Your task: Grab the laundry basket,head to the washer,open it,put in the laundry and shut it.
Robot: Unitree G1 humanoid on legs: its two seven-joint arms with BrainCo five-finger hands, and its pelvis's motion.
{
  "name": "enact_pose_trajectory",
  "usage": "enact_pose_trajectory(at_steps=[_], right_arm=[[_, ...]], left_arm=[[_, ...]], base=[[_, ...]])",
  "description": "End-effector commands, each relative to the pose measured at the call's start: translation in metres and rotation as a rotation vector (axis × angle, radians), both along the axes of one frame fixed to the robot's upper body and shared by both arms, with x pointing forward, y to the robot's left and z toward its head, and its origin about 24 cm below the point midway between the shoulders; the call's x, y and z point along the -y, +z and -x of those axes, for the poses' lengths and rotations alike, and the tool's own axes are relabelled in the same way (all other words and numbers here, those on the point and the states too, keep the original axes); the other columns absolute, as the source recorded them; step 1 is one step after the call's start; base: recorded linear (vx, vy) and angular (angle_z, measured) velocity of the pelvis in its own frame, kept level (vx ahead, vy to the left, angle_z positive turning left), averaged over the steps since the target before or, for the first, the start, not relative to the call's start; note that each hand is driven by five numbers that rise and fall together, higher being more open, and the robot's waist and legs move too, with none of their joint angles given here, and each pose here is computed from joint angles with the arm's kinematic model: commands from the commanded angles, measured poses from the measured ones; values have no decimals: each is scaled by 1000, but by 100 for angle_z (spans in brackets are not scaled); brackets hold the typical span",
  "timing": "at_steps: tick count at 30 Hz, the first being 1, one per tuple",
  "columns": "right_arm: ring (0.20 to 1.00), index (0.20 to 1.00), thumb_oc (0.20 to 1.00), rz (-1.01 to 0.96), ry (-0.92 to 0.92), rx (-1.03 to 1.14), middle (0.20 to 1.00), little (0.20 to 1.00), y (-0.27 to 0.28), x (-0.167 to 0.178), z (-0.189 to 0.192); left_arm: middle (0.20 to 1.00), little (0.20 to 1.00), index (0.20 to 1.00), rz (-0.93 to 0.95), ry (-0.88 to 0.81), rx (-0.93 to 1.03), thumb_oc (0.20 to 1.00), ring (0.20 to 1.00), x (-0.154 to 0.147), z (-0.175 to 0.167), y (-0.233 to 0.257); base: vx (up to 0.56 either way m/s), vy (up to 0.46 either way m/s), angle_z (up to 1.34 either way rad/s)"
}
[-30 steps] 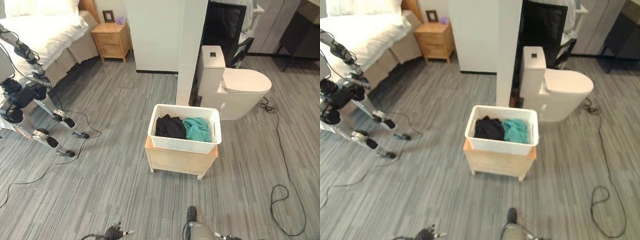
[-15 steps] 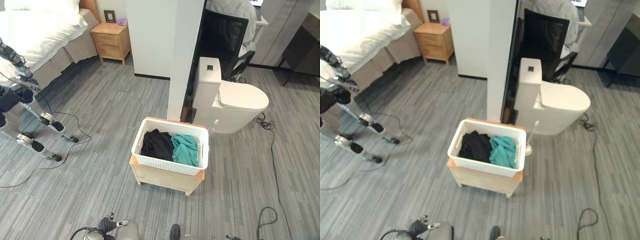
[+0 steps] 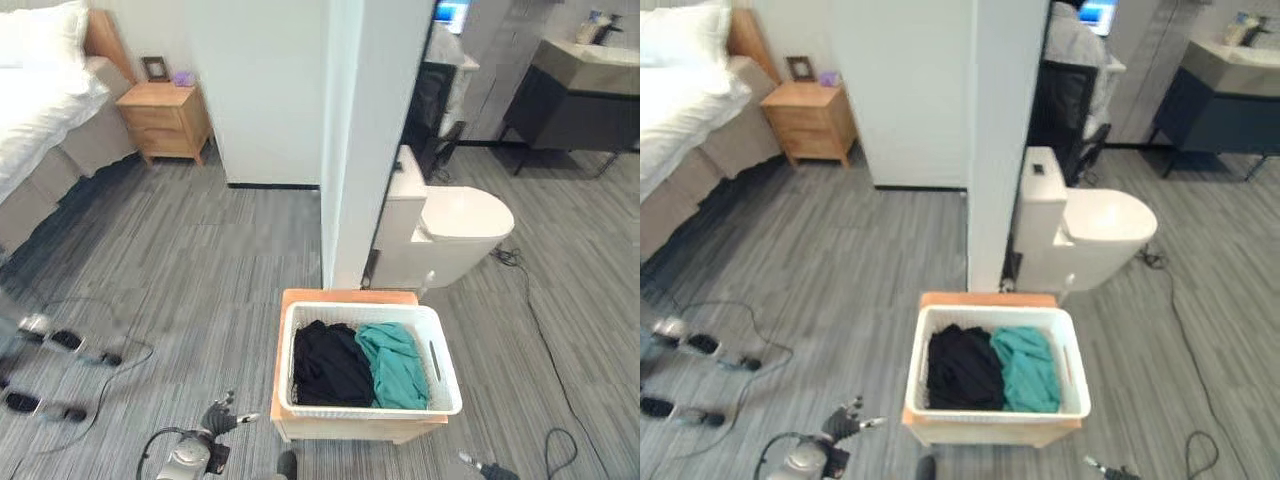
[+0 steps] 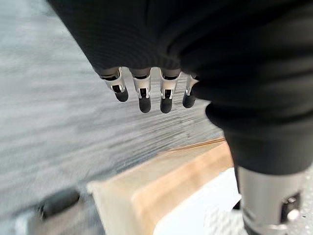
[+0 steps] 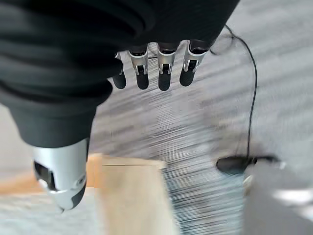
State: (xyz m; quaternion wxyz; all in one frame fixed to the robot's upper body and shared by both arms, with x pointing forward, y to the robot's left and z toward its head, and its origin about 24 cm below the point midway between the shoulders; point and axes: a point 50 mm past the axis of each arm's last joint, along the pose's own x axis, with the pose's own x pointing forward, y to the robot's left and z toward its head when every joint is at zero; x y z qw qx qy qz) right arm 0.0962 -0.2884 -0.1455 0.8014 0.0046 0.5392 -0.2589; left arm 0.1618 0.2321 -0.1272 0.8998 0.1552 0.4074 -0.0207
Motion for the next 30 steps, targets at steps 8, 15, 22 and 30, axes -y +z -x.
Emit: enact_pose_trajectory(at_steps=[8, 15, 22, 30], right_arm=[[1000, 1000, 1000, 18, -535, -149, 1000, 1000, 8, 38, 87], [1000, 1000, 1000, 102, -249, 94, 1000, 1000, 13, 36, 25], [1000, 1000, 1000, 424, 146, 615, 1000, 1000, 122, 54, -62], [1000, 1000, 1000, 521, 241, 715, 1000, 1000, 156, 50, -96]], left_arm=[[1000, 1000, 1000, 48, 284, -223, 1000, 1000, 0, 51, -29], [1000, 1000, 1000, 84, 505, -196, 1000, 1000, -19, 76, -28], [1000, 1000, 1000, 47, 550, 34, 1000, 1000, -67, 64, 10], [1000, 1000, 1000, 79, 475, 291, 1000, 1000, -86, 13, 64]], base=[[97, -37, 0], [28, -53, -1], [10, -1, -1], [10, 5, 2]])
